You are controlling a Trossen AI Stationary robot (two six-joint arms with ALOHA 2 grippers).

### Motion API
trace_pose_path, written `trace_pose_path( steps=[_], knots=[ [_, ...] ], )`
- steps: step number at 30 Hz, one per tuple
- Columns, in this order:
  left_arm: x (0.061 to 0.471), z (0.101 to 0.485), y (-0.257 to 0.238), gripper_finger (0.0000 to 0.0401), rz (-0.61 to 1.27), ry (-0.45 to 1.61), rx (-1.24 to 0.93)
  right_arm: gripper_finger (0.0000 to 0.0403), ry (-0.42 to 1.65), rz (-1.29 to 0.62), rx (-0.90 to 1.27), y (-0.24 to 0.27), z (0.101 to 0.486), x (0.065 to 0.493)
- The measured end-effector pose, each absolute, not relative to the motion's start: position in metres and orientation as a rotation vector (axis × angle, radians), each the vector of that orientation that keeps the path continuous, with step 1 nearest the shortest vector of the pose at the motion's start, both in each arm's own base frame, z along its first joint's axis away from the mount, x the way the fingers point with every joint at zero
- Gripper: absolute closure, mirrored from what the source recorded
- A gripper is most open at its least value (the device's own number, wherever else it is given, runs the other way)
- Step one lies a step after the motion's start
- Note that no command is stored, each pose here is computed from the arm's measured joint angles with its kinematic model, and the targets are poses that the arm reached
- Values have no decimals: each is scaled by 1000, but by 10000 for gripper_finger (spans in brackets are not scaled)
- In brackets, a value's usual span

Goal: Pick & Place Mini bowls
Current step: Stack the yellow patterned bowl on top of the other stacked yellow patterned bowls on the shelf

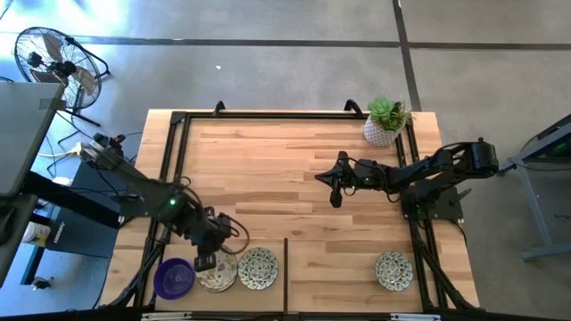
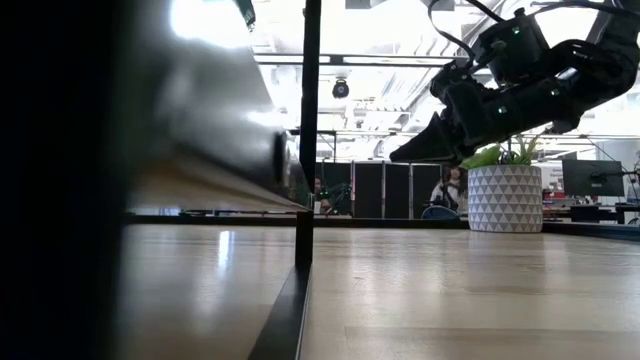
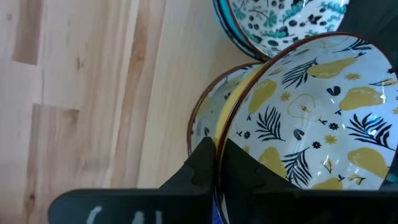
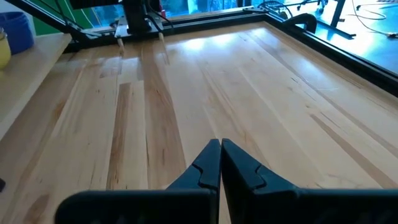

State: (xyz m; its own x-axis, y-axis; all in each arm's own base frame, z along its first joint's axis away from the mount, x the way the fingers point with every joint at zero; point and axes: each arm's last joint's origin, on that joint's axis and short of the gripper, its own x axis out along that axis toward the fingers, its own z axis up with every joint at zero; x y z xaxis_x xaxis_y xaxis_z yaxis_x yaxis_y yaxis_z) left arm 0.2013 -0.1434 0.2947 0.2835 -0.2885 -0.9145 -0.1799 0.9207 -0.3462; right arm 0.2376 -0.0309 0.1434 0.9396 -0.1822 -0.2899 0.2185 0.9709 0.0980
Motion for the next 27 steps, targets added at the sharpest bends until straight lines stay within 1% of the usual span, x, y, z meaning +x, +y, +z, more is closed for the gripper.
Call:
trace_pose_path(
  steps=[9, 14, 20, 24, 27],
  knots=[
    [207, 286, -149, 396, -84, 1343, -433, 401, 284, -198, 131, -31, 143, 238],
    [202, 282, -154, 396, -74, 1369, -388, 401, 285, -197, 131, -31, 143, 238],
    [202, 267, -154, 396, -54, 1368, -391, 402, 285, -197, 131, -31, 143, 238],
    [204, 265, -156, 396, -89, 1338, -383, 401, 285, -197, 131, -31, 143, 238],
    [203, 261, -155, 396, -89, 1356, -373, 402, 285, -197, 131, -31, 143, 238]
  ],
)
